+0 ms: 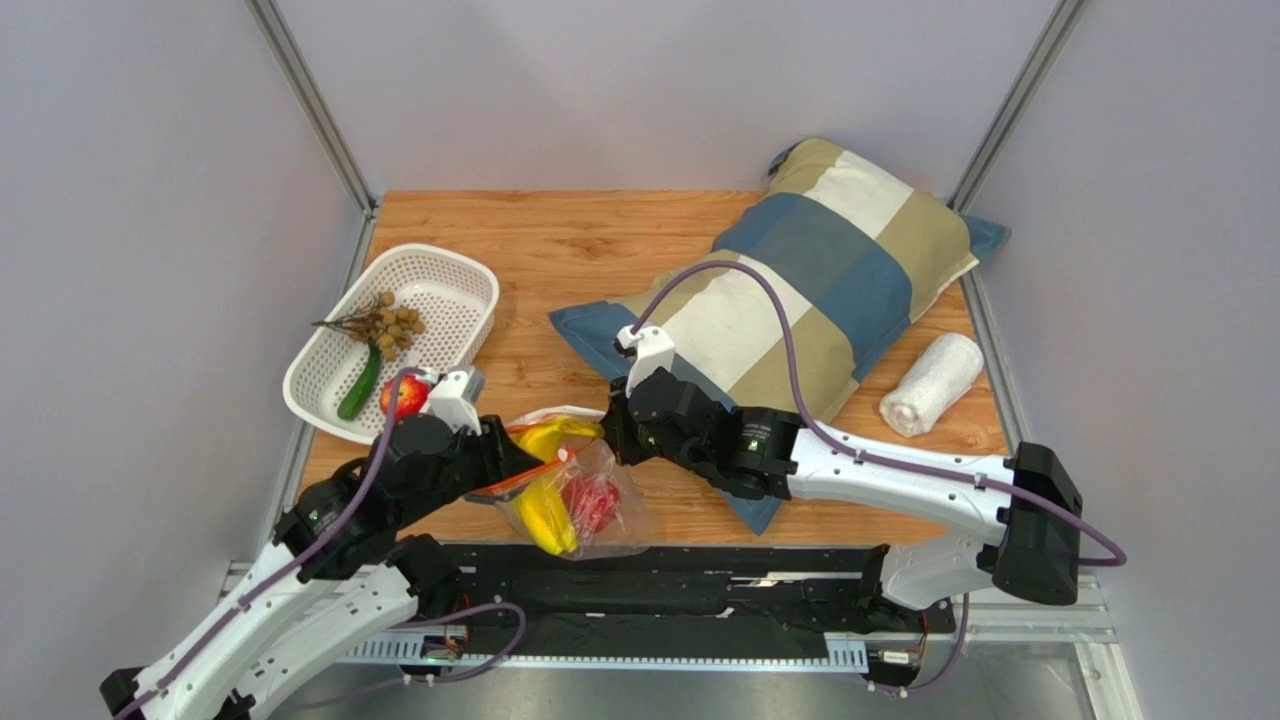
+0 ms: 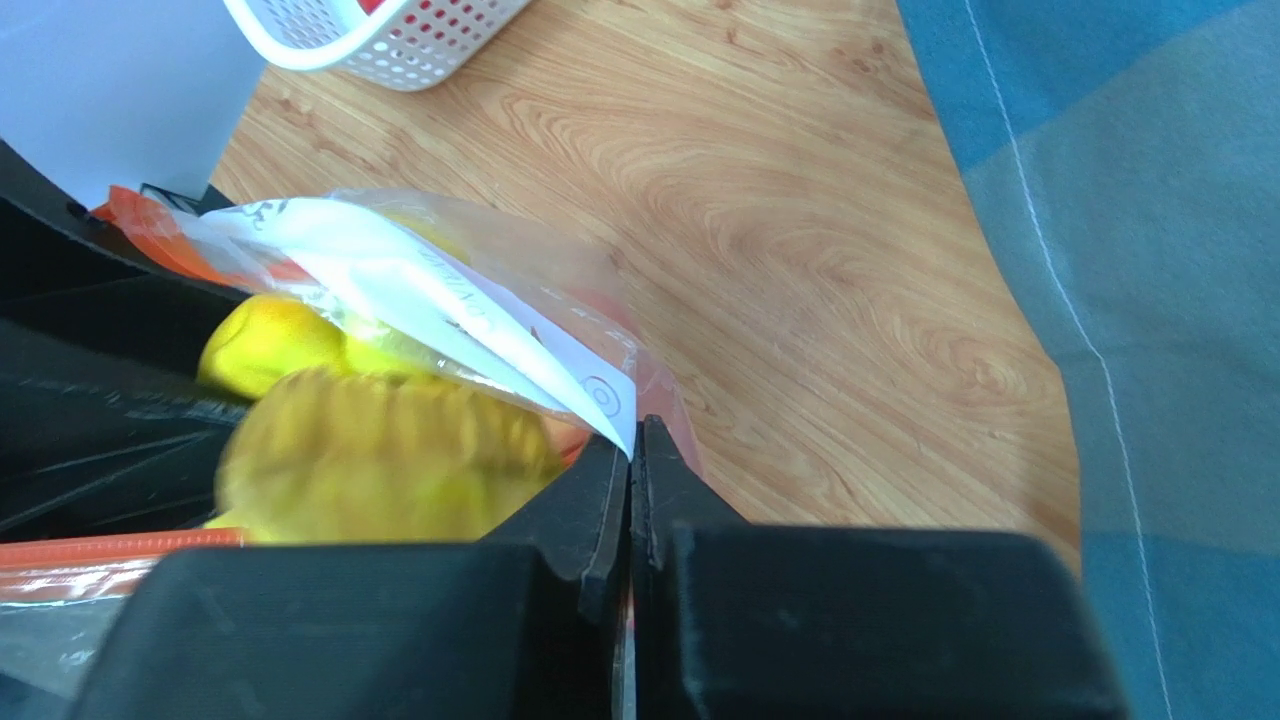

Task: Open the zip-top bag and remove the fake food

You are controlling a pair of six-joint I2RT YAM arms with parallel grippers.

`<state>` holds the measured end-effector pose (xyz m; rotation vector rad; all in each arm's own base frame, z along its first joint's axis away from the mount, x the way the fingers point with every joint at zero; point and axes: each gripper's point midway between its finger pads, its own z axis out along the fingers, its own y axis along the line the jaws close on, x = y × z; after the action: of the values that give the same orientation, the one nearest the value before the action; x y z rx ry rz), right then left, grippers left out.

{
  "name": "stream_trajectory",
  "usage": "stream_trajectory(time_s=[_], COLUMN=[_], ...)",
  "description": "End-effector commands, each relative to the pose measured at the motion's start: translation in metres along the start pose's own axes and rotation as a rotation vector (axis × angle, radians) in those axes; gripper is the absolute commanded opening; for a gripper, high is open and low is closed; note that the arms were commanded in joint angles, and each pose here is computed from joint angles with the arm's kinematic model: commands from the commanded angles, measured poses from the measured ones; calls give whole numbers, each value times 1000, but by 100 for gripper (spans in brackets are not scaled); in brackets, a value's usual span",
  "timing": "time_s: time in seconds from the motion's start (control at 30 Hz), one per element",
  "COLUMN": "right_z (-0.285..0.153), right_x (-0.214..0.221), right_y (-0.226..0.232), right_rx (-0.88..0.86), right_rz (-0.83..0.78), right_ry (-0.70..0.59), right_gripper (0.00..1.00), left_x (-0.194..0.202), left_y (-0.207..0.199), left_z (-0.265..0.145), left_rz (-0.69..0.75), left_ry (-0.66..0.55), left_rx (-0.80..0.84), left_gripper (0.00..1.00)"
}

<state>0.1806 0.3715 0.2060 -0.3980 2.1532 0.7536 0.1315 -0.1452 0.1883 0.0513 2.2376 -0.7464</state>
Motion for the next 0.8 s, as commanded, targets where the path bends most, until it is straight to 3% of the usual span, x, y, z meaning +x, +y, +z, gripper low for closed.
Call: stream_trajectory(time_s=[0.0, 0.1, 0.33, 0.5, 0.73, 0.77], right_z=[6, 5, 16, 18, 18, 19], right_x=[15, 19, 38, 43, 36, 36], right_y=[-91, -101, -34, -41, -44, -43], right_rx=[303, 307, -21, 36, 63, 58], right_rz=[-139, -97, 21, 54, 46, 45], right_ry=[17, 27, 87, 110, 90, 90], right_gripper=[0, 0, 0, 0, 0, 0], left_x=[-30, -33, -55, -86, -122, -134], left_y=[-46, -44, -66, -76, -57, -52], left_z=[-29, -33, -24, -23, -13, -17], left_rz=[24, 33, 46, 65, 49, 53], left_ry=[-153, -187, -357, -526, -668, -739], left_rx=[266, 271, 412, 448, 285, 256], left_gripper=[0, 0, 0, 0, 0, 0])
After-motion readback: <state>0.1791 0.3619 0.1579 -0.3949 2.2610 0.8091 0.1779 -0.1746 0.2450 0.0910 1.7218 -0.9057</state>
